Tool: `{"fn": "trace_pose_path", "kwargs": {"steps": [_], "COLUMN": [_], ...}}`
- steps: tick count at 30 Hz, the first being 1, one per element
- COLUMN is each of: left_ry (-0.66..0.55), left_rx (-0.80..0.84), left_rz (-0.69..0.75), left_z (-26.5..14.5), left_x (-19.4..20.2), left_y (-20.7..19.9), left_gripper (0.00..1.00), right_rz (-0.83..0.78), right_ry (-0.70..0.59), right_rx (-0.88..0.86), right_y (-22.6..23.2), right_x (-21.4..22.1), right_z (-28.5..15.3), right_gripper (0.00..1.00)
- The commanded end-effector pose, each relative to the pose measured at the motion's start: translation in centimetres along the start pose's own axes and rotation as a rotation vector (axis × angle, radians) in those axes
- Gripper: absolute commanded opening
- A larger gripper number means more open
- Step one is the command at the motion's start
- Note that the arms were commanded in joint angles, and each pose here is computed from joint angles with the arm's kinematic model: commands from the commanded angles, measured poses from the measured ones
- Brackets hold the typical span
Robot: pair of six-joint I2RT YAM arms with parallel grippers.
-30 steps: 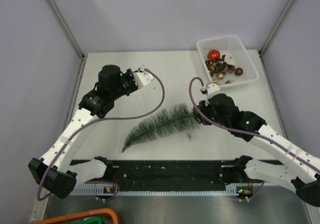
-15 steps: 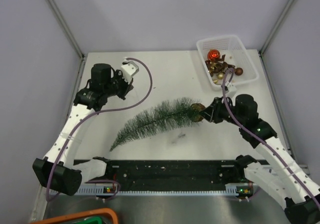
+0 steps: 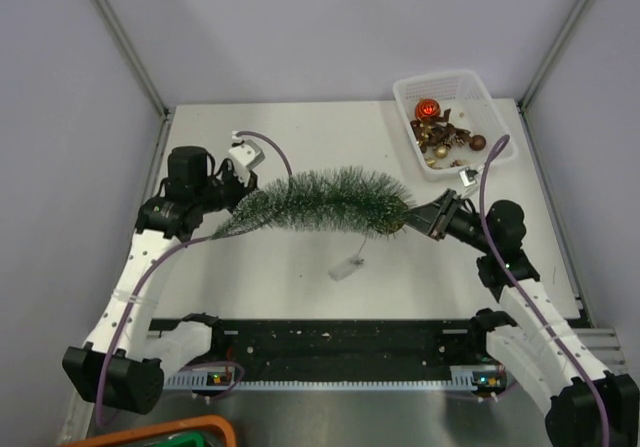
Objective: Decorate the small christmas tree
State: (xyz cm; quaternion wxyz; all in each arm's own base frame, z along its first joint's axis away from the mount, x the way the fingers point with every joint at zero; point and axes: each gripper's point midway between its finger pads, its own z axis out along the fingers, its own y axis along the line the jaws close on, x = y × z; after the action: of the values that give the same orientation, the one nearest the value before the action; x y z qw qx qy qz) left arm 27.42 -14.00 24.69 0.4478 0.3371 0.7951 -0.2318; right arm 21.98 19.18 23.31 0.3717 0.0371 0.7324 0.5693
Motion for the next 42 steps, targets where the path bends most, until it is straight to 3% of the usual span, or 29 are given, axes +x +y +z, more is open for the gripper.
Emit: {"fn": "trace_pose_path", "kwargs": {"steps": [1, 7, 8, 19, 20, 23, 24, 28, 32, 36, 42], "left_ry": [-0.081, -0.098, -0.101, -0.142, -0.144, -0.154, -0.161, -0.169, -0.207, -0.196, -0.306], "left_rx": [0.012, 0.056, 0.063, 0.051, 0.063, 0.129, 0.17, 0.234, 0.191, 0.168, 0.07], "left_rz": [0.008, -0.077, -0.086, -0.139, -0.142, -0.121, -0.109, -0.066, 0.115, 0.405, 0.759], "left_z": [-1.1, -1.6, -1.8, -2.2, -2.1, -1.6, -1.3, 0.3, 1.5, 3.0, 5.1], "left_x": [-1.2, -0.9, -0.8, 0.3, 0.7, 1.8, 2.1, 3.1, 2.5, 2.9, 1.8], "left_y": [-1.1, -2.6, -2.9, -3.8, -4.1, -5.1, -5.7, -6.0, -4.7, -4.9, -4.5], "left_gripper": [0.11, 0.22, 0.29, 0.32, 0.57, 0.82, 0.99, 0.99, 0.99, 0.99, 0.99], "right_rz": [0.033, 0.057, 0.047, -0.07, -0.067, -0.069, -0.072, -0.067, -0.058, -0.055, -0.048], "right_ry": [-0.066, -0.082, -0.085, -0.028, -0.02, -0.008, -0.002, 0.022, 0.032, 0.04, 0.056], "right_rx": [-0.191, -0.204, -0.201, -0.062, -0.053, -0.043, -0.044, -0.048, -0.049, -0.065, -0.092], "right_y": [4.4, 5.3, 5.7, 7.2, 7.2, 7.4, 7.5, 7.6, 7.8, 8.3, 8.9], "right_x": [-2.4, -3.1, -3.4, -4.7, -4.8, -5.0, -4.9, -4.8, -4.6, -4.8, -4.8], "right_z": [-0.5, -0.6, -0.6, -0.8, -0.8, -0.8, -0.7, -0.7, -0.7, -0.7, -0.7], "right_gripper": [0.0, 0.0, 0.0, 0.0, 0.0, 0.0, 0.0, 0.0, 0.0, 0.0, 0.0]}}
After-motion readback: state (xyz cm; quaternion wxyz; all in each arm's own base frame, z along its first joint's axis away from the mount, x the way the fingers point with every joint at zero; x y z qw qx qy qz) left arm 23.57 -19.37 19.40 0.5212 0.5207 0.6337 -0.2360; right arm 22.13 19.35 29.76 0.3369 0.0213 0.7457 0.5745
